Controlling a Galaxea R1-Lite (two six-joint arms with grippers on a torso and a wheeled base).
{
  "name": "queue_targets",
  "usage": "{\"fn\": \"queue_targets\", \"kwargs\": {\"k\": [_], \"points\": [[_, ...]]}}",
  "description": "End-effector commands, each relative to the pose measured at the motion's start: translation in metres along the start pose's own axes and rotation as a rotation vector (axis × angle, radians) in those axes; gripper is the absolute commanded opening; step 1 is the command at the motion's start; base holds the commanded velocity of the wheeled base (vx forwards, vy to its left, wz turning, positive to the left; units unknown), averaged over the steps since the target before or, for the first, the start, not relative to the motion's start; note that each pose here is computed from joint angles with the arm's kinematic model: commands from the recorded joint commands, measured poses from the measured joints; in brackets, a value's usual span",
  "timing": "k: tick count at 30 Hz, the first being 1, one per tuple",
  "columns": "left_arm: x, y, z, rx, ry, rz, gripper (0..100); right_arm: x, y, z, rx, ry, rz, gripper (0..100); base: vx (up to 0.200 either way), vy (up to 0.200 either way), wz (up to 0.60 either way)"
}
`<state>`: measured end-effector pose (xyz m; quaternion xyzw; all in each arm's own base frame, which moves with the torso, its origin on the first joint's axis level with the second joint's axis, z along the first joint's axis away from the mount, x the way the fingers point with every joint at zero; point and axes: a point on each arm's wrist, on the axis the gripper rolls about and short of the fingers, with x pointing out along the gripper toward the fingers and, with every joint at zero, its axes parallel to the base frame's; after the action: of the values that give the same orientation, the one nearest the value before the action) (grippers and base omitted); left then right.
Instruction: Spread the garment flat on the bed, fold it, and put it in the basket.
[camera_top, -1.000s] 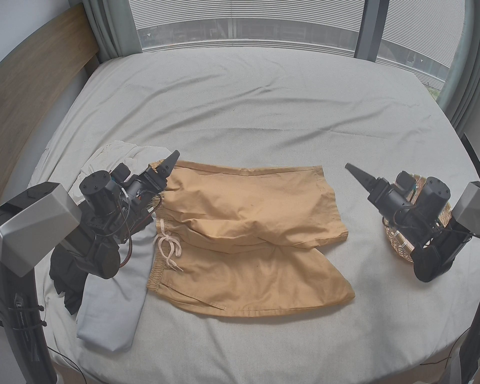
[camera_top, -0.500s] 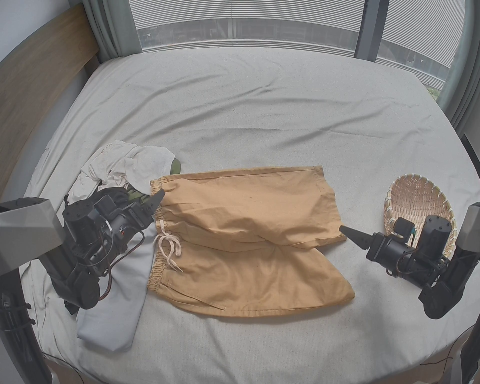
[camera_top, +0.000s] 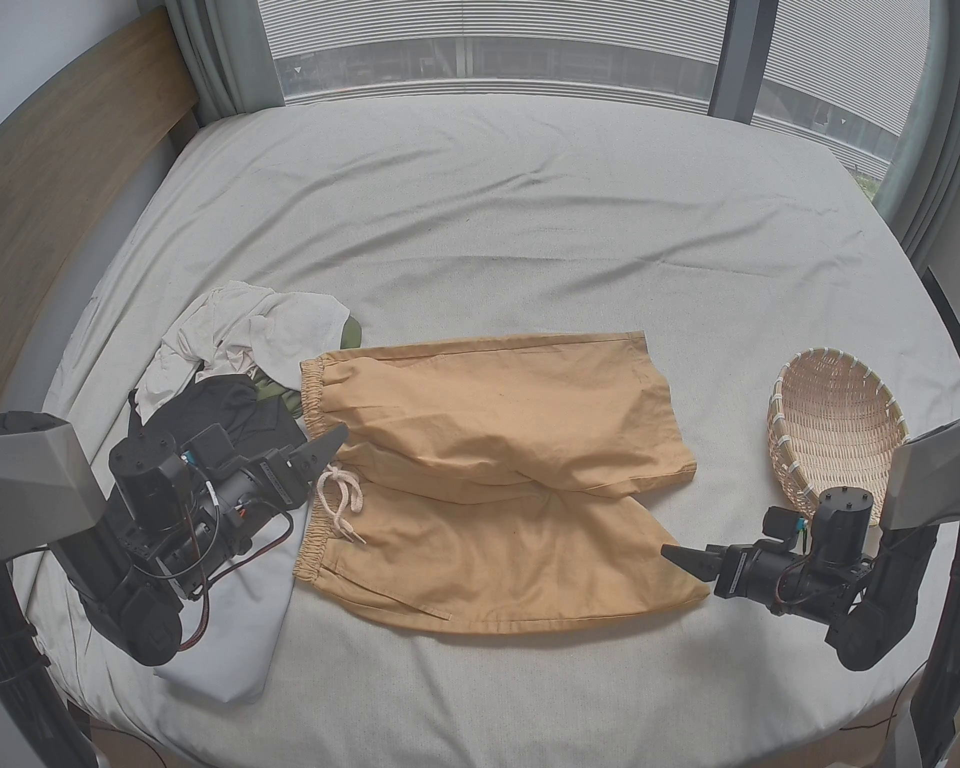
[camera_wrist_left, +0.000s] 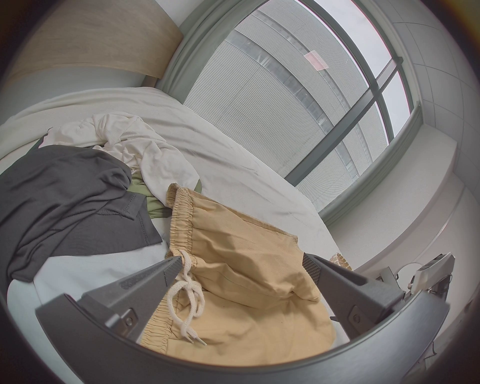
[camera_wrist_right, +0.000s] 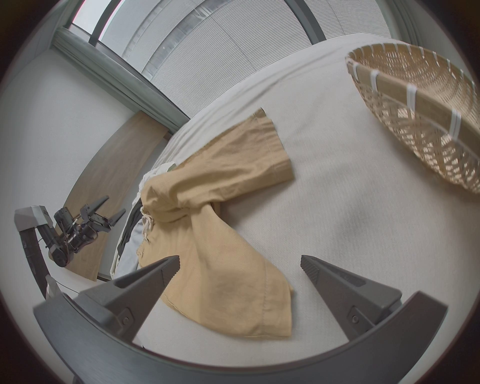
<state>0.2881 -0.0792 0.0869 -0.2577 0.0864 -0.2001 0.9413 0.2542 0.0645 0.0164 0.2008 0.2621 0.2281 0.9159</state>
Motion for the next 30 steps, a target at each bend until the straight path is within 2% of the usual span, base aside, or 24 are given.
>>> {"fn": "queue_targets", "kwargs": {"k": [1, 12, 13, 18, 22, 26, 30], "points": [[-0.001, -0.003, -0.001, 0.001, 0.004, -0.009, 100, -0.001, -0.006, -0.016, 0.027, 0.073, -0.026, 100, 0.0, 0.0, 0.0], [0.002, 0.001, -0.006, -0.004, 0.02, 0.003, 100, -0.003, -0.004, -0.016, 0.025, 0.071, -0.024, 100, 0.0, 0.0, 0.0], [0.002, 0.001, -0.006, -0.004, 0.02, 0.003, 100, -0.003, -0.004, -0.016, 0.025, 0.071, -0.024, 0, 0.0, 0.0, 0.0], [0.002, 0.001, -0.007, -0.005, 0.022, 0.004, 100, -0.006, 0.002, -0.018, 0.019, 0.082, -0.009, 0, 0.0, 0.0, 0.0], [0.002, 0.002, -0.007, -0.005, 0.024, 0.005, 100, -0.015, 0.016, -0.022, -0.001, 0.104, 0.024, 0, 0.0, 0.0, 0.0], [0.003, 0.003, -0.009, -0.005, 0.029, 0.008, 100, -0.027, 0.043, -0.028, -0.047, 0.135, 0.109, 0, 0.0, 0.0, 0.0], [0.003, 0.002, -0.01, -0.005, 0.032, 0.006, 100, -0.029, 0.057, -0.031, -0.071, 0.15, 0.161, 0, 0.0, 0.0, 0.0]]}}
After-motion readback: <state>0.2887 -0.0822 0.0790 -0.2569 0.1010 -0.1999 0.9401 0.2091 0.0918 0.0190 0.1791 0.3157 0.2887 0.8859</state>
